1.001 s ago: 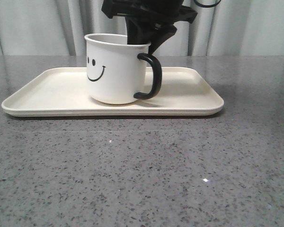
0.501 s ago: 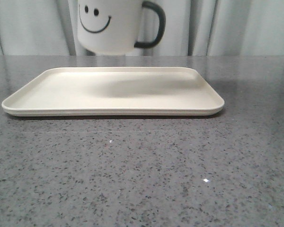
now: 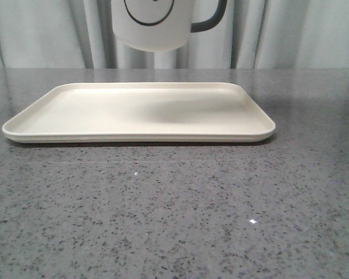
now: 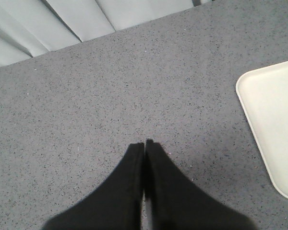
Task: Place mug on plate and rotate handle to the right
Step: 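Lift the mug with the right gripper and turn it, handle swinging away, then lower the turned mug back onto the tray with the right gripper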
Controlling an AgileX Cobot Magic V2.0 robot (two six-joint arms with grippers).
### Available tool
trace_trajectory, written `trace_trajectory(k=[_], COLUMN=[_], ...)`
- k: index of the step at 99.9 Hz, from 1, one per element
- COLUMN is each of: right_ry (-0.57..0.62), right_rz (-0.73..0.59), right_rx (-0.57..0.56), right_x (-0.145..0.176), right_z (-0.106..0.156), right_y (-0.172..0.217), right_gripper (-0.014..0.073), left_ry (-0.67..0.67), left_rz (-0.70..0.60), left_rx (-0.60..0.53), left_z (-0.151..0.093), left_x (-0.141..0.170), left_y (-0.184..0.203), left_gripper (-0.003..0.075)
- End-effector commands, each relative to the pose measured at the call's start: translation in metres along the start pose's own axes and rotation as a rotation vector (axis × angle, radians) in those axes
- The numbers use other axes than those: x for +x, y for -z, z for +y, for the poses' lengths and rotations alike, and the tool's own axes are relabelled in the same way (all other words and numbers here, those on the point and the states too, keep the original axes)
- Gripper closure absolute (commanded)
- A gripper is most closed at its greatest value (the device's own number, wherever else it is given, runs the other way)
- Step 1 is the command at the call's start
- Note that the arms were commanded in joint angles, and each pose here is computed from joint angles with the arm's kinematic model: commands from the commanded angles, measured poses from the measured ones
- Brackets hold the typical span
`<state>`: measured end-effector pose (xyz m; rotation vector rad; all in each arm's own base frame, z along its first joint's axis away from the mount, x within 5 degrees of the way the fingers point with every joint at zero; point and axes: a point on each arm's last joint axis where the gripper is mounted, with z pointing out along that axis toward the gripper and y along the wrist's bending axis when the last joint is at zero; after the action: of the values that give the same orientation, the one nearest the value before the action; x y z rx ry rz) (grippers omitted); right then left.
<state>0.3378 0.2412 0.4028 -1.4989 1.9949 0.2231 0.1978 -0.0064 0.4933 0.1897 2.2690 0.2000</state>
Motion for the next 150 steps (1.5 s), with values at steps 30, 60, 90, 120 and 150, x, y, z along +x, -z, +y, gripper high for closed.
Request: trace_trajectory(k=[30, 60, 90, 120, 150], right_ry=[0.007, -0.009, -0.015, -0.02, -0.023], right_rz=[-0.013, 0.031, 0.045, 0.067, 0.088], right_rx=[-0.043, -0.091, -0.108, -0.125, -0.143], right_x=[-0.003, 0.003, 0.005, 0.008, 0.01], right_z=[0.0, -0.002, -0.002, -0.003, -0.003], right_y=[-0.008, -0.035, -0.044, -0.055, -0.063], right_gripper=[0.0711, 0.0711, 0.0711, 0.0711, 0.0711], left_ry=[0.019, 0.019, 0.019, 0.019, 0.019], left_rz=[-0.058, -0.058, -0.058, -0.058, -0.058], left_rx=[-0.01, -0.01, -0.01, -0.01, -0.01], left_z=[0.003, 0.003, 0.003, 0.003, 0.003], left_x=[-0.003, -0.003, -0.003, -0.003, -0.003], left_y=[0.013, 0.013, 0.013, 0.013, 0.013], left_gripper=[0.074, 0.074, 0.074, 0.074, 0.074])
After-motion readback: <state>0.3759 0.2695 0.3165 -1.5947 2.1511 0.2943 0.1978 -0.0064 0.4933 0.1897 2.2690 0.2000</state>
